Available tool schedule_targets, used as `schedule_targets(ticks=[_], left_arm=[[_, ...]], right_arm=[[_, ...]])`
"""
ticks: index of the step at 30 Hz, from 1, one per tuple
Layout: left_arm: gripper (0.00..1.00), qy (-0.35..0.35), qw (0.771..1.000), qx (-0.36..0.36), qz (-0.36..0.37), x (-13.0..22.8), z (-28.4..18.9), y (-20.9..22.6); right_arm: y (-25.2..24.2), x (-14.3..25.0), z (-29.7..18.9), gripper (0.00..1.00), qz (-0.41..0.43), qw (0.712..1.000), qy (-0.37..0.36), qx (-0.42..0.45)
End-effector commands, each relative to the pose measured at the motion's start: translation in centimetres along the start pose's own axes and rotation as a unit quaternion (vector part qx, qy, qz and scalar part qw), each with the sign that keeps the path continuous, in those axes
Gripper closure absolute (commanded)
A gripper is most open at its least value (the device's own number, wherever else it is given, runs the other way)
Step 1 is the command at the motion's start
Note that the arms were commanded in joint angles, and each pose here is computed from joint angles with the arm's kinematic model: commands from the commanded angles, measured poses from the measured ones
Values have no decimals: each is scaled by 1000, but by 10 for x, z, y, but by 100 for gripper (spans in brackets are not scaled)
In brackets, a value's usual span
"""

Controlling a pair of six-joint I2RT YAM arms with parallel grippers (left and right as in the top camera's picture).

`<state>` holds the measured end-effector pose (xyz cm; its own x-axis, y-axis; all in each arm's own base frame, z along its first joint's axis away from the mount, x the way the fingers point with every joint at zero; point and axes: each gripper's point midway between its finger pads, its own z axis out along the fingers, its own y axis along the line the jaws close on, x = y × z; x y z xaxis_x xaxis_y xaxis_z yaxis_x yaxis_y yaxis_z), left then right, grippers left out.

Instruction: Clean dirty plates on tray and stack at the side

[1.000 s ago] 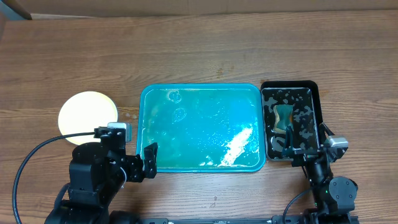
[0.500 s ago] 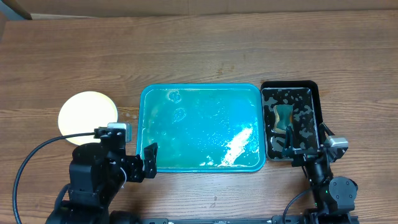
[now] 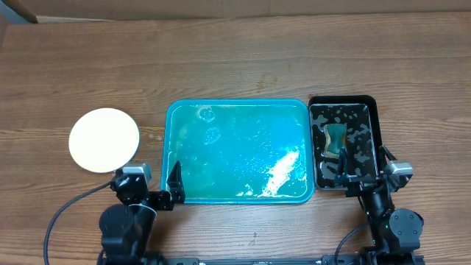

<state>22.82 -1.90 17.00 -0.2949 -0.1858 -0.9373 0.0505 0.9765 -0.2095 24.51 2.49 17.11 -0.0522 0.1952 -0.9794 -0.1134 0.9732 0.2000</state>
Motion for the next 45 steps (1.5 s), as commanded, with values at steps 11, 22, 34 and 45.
schedule_targets(ticks=[11,22,34,45], left_arm=[[0,-203,976,35,72,-39,4,-7],[0,-110,988,46,94,5,18,-7],[0,-109,989,45,94,5,18,-6],[0,-109,989,45,94,5,18,-6]], right_arm=[[0,1,0,0,-4,1000,-4,-2],[0,1,0,0,-4,1000,-4,-2],[0,1,0,0,-3,1000,-4,-2],[0,1,0,0,-4,1000,-4,-2]])
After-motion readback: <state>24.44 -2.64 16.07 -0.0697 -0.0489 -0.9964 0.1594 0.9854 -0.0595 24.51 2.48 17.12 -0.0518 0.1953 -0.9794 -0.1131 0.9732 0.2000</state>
